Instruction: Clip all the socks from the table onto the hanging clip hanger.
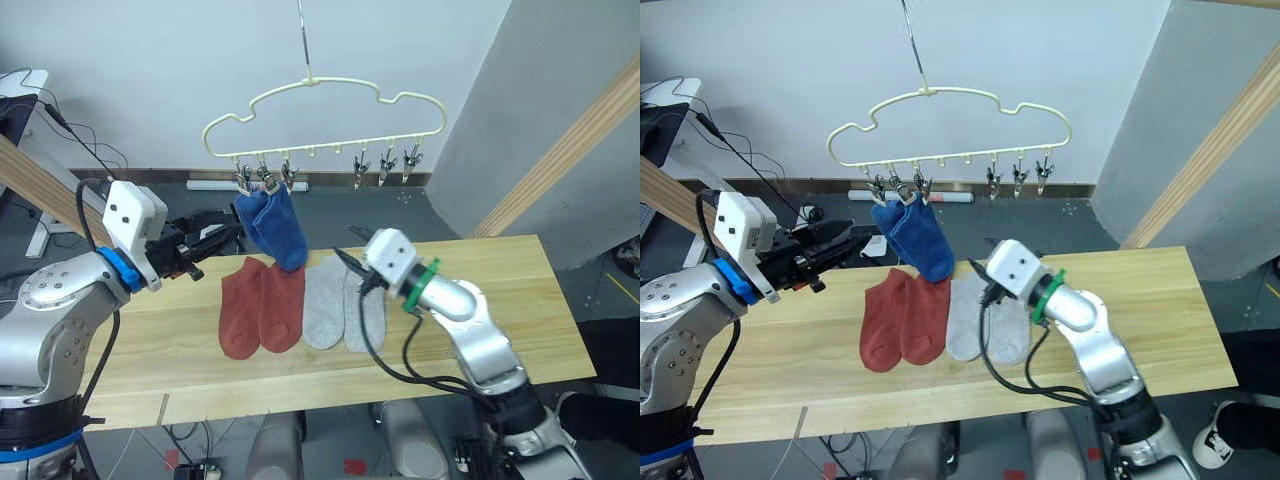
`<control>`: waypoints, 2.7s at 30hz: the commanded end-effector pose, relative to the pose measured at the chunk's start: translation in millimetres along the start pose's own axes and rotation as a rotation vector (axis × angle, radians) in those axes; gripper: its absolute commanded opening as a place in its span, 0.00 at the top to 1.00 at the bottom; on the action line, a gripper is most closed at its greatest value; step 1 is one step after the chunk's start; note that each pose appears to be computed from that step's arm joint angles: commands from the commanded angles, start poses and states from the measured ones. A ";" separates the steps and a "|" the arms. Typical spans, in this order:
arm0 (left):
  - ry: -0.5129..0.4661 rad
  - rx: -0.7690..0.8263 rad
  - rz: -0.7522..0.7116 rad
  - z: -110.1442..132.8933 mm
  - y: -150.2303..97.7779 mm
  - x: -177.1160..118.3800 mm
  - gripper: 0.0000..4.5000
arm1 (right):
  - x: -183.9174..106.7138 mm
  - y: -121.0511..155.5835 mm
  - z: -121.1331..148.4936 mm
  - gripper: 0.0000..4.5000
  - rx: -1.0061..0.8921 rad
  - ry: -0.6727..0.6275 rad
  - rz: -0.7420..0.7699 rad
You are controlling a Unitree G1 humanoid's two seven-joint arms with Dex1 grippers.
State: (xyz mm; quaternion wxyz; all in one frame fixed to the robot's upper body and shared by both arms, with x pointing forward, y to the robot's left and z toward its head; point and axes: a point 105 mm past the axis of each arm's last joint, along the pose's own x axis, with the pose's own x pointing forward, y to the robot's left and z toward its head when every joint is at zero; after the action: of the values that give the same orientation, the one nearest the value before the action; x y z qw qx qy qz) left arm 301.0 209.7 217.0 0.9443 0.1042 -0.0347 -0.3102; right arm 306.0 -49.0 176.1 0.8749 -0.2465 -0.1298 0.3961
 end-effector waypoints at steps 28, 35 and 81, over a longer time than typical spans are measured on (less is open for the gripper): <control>-0.305 0.040 0.259 -12.5 -46.6 73.2 0.16 | -62.4 -31.5 28.3 0.56 0.038 0.034 0.019; -0.334 0.011 0.267 -9.7 -47.3 83.0 0.35 | -64.5 -30.6 29.8 0.56 0.036 0.041 0.017; -0.389 0.011 0.420 9.5 -22.5 104.3 0.80 | -61.0 -26.5 31.5 0.56 0.049 0.028 0.050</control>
State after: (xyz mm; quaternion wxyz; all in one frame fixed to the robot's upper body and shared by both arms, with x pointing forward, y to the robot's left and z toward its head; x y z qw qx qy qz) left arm 373.3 128.0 210.7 0.9670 0.0379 -0.2181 -0.1263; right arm 275.2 -104.0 206.4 0.8786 -0.2301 -0.0782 0.4111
